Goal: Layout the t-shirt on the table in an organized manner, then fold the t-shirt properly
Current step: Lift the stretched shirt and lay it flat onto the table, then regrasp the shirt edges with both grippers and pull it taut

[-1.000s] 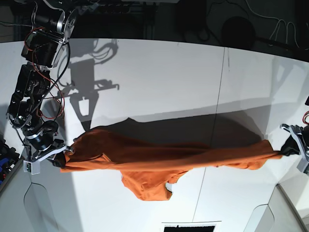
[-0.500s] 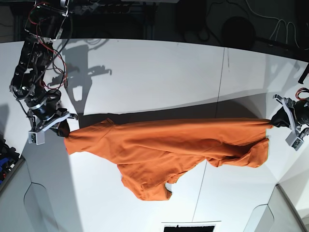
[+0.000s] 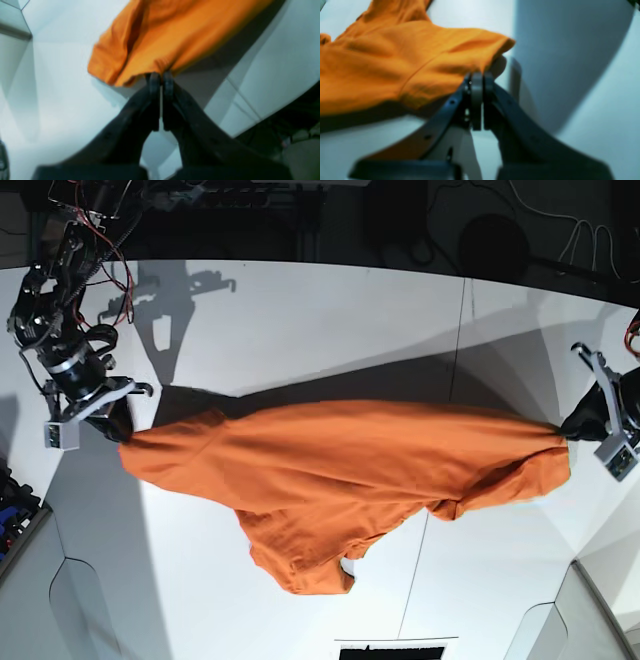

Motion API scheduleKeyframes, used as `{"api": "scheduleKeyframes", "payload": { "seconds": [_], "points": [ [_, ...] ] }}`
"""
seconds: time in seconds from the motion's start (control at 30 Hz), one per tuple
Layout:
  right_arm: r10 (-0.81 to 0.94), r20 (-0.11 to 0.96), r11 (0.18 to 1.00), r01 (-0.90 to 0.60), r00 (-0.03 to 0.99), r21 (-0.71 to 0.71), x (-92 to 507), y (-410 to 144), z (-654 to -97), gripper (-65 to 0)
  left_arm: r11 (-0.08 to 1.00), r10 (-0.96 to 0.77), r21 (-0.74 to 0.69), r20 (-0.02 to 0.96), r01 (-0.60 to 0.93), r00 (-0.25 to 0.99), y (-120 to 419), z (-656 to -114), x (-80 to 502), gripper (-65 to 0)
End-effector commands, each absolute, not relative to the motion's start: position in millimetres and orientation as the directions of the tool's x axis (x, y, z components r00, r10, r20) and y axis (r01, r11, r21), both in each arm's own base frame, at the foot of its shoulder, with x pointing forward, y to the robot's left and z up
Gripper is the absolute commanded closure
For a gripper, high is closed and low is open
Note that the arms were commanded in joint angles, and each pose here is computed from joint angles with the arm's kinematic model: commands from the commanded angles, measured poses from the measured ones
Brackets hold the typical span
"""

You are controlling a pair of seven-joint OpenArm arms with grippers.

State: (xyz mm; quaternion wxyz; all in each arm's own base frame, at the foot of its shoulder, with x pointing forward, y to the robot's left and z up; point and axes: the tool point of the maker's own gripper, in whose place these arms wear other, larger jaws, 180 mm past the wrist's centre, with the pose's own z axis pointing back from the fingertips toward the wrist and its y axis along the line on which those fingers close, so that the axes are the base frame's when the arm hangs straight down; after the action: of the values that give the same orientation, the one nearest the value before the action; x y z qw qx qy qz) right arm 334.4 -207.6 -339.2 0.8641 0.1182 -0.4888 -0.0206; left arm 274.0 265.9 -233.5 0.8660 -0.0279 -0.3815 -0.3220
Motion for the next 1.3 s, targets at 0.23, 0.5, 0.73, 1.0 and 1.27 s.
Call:
{"api": "scheduleKeyframes", "payload": {
  "seconds": [0.23, 0.5, 0.73, 1.0, 1.27],
  "points": [
    [-0.149, 0.889, 0.963, -0.141, 0.434, 0.230, 348.4, -206.1, -312.6, 0.0, 0.803, -0.459, 0.163, 0.782, 0.574, 0.421, 256.1, -237.3, 276.3, 0.0],
    [-0.153, 0.834, 0.945, -0.168, 0.530, 0.280, 377.1, -182.3, -348.5, 0.0, 0.833, -0.420, 0.040, 0.695, 0.553, 0.583, 260.1, -334.3, 295.2, -9.8],
    [-0.199, 0.839, 0.924, -0.188, 0.506, 0.333, 378.9, -172.9, -336.8, -28.9, 0.862, -0.369, -0.004, 0.680, 0.506, 0.634, 269.8, -343.7, 301.5, -28.6],
    [-0.172, 0.868, 0.941, -0.184, 0.465, 0.285, 377.2, -187.6, -305.6, -28.9, 0.871, -0.308, -0.055, 0.713, 0.488, 0.630, 276.6, -304.0, 300.4, -28.6],
    [-0.180, 0.848, 0.939, -0.169, 0.499, 0.299, 362.5, -188.0, -321.8, -28.9, 0.880, -0.318, -0.067, 0.652, 0.470, 0.688, 282.5, -337.6, 267.1, -28.6]
  ]
}}
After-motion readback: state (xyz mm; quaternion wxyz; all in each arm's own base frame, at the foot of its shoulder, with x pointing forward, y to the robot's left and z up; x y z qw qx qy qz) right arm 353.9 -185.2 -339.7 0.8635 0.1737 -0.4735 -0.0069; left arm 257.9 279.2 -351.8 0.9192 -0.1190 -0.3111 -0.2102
